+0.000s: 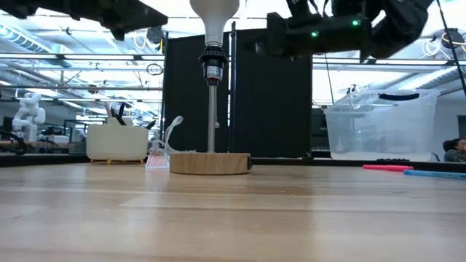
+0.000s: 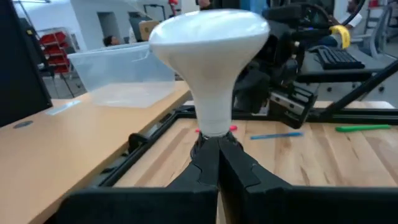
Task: Screw lightbulb
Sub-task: Insert the lightbulb into the desk lamp
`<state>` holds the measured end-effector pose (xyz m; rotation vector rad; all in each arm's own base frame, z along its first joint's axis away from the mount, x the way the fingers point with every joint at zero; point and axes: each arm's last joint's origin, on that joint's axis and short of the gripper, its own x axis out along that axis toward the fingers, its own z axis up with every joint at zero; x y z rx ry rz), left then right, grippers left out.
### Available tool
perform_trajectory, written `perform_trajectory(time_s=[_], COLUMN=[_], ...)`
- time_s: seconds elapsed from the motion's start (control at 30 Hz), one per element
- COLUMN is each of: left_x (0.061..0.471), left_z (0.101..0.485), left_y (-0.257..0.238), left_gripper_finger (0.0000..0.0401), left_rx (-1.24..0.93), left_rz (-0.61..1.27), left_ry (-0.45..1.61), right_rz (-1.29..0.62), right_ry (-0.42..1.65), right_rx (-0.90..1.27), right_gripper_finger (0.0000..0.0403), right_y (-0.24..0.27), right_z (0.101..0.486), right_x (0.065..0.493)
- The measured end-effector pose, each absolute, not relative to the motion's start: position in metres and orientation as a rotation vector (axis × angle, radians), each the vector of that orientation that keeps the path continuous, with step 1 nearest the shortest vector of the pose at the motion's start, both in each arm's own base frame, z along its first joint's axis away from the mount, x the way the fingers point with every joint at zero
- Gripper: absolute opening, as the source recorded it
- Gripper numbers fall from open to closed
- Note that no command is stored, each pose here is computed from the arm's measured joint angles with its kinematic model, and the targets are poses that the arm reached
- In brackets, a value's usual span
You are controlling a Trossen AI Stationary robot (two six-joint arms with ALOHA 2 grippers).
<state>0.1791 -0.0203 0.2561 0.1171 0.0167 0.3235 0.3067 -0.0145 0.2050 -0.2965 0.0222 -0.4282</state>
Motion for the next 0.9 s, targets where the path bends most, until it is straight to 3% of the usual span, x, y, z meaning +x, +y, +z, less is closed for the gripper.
perform_trajectory(time_s=[0.47, 0.9], left_x=[0.189, 0.195], left_z=[0.272, 0.268], left_y=[-0.013, -0.004], left_gripper_finger=[0.0000, 0.0000], left_rx=[0.155, 0.132], left_rz=[0.218, 0.158], left_ry=[-0.207, -0.194], right_rz=[-0.460, -0.508], right_ry=[-0.054, -0.075], right_rx=[-0.325, -0.337], right_gripper_finger=[0.0000, 0.0000], right_y=[-0.020, -0.021], right_z=[0.235, 0.243], right_x=[0.322, 0.324])
